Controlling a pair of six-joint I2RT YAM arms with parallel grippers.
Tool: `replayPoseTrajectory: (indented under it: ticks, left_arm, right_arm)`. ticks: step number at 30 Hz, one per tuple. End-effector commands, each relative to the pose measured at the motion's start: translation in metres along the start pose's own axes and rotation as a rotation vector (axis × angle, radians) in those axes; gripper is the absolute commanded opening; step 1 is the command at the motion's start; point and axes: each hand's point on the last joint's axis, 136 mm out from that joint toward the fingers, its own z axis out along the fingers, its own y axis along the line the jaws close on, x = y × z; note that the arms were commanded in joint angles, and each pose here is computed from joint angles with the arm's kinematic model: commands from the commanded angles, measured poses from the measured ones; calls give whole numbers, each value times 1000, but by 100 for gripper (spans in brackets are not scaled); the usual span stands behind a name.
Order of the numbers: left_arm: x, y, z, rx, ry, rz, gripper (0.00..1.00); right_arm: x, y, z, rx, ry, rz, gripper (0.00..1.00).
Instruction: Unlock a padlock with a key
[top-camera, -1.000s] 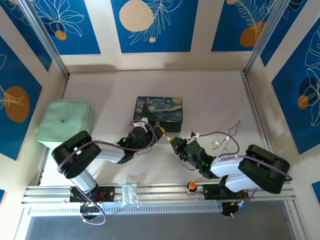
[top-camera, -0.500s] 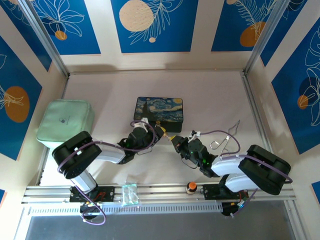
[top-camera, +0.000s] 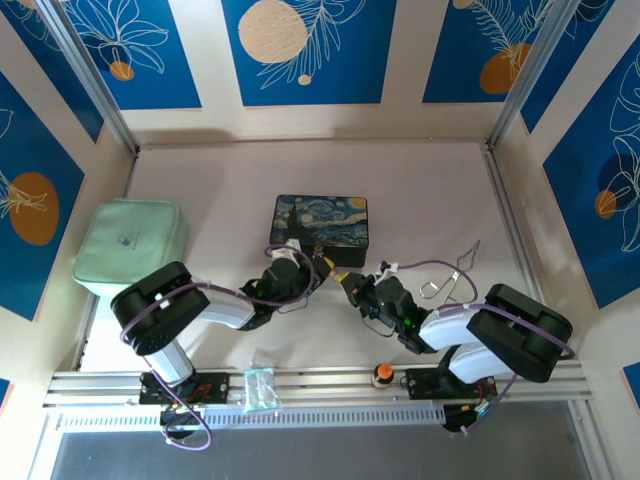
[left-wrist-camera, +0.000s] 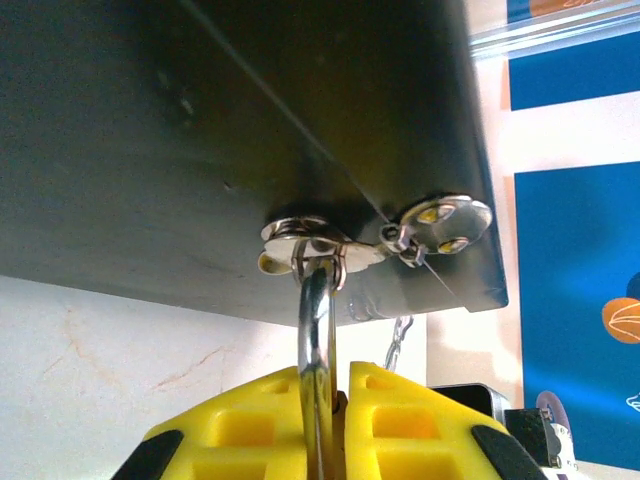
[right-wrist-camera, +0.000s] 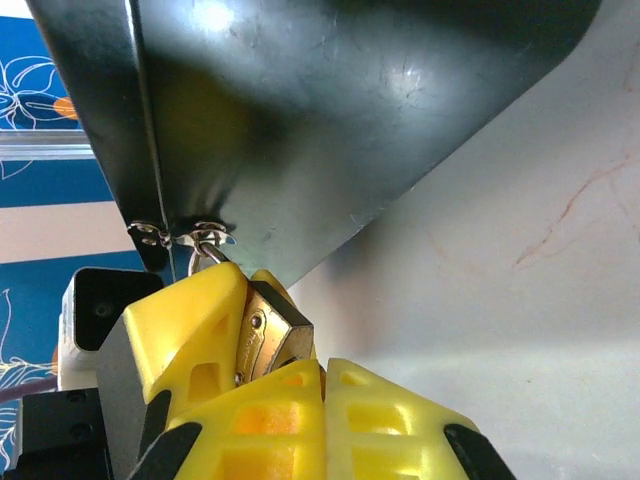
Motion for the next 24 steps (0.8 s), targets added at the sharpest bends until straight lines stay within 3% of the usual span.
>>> replayPoseTrajectory:
  ticks: [1, 8, 16, 21, 24]
  left_arm:
    - [32, -43, -4, 142, 117, -6, 0]
    - [49, -41, -2, 137, 149, -1, 0]
    - [52, -35, -1, 145, 148, -21, 0]
    - [53, -33, 1, 155, 153, -48, 0]
    - [55, -32, 4, 154, 158, -52, 0]
  right_arm:
    - [-9, 23, 1, -78, -27, 8, 0]
    - [8, 42, 6, -99, 18, 28, 0]
    - [23, 28, 14, -92, 132, 267, 0]
    - [27, 22, 19, -68, 152, 236, 0]
    - [27, 18, 20, -17, 135, 122, 0]
